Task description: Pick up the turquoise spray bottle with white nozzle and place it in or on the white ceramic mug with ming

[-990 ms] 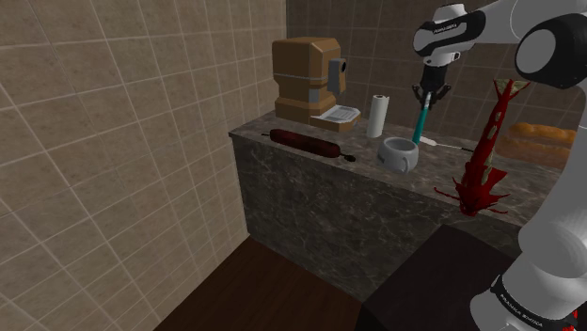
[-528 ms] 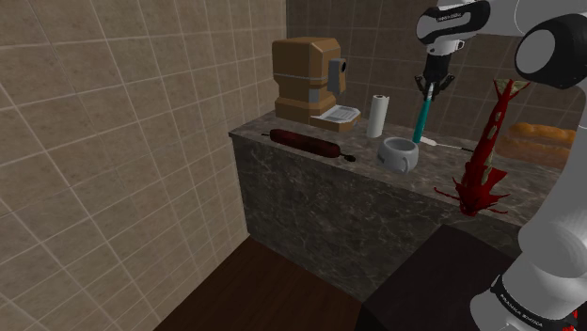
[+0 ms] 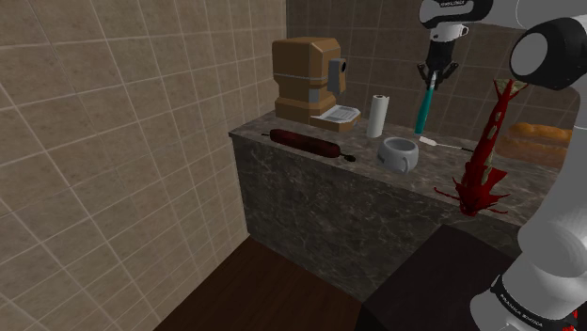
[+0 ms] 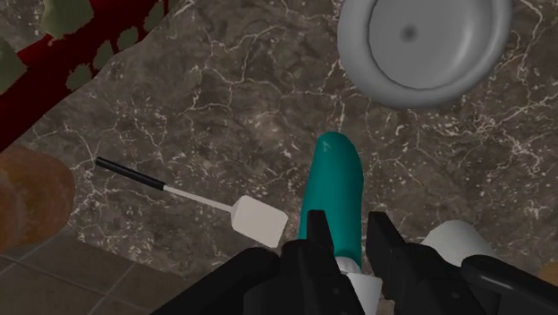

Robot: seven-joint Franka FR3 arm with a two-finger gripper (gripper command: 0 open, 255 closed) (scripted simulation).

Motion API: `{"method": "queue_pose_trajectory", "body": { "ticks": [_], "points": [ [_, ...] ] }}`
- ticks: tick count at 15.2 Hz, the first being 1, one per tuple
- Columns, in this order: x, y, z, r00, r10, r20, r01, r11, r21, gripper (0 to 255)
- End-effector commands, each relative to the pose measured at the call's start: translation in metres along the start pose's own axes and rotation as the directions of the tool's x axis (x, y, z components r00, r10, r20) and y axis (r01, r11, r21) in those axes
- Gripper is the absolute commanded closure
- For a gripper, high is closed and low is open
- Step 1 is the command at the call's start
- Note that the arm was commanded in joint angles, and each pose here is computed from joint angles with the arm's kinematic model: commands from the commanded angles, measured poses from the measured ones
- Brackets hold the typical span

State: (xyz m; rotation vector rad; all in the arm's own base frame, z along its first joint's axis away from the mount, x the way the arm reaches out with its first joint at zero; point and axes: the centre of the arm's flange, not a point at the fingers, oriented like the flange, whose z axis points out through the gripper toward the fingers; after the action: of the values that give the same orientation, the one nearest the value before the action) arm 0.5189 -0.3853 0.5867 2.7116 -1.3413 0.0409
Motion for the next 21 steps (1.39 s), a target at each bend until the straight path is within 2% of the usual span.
{"method": "queue_pose_trajectory", "body": {
  "ticks": [1, 12, 21],
  "points": [
    [0.000, 0.002, -0.011, 1.000, 0.000, 0.000, 0.000, 1.000, 0.000, 255],
    [0.004, 0.007, -0.065, 1.000, 0.000, 0.000, 0.000, 1.000, 0.000, 255],
    [-0.083, -0.037, -0.132, 1.000, 0.000, 0.000, 0.000, 1.000, 0.000, 255]
  ]
}}
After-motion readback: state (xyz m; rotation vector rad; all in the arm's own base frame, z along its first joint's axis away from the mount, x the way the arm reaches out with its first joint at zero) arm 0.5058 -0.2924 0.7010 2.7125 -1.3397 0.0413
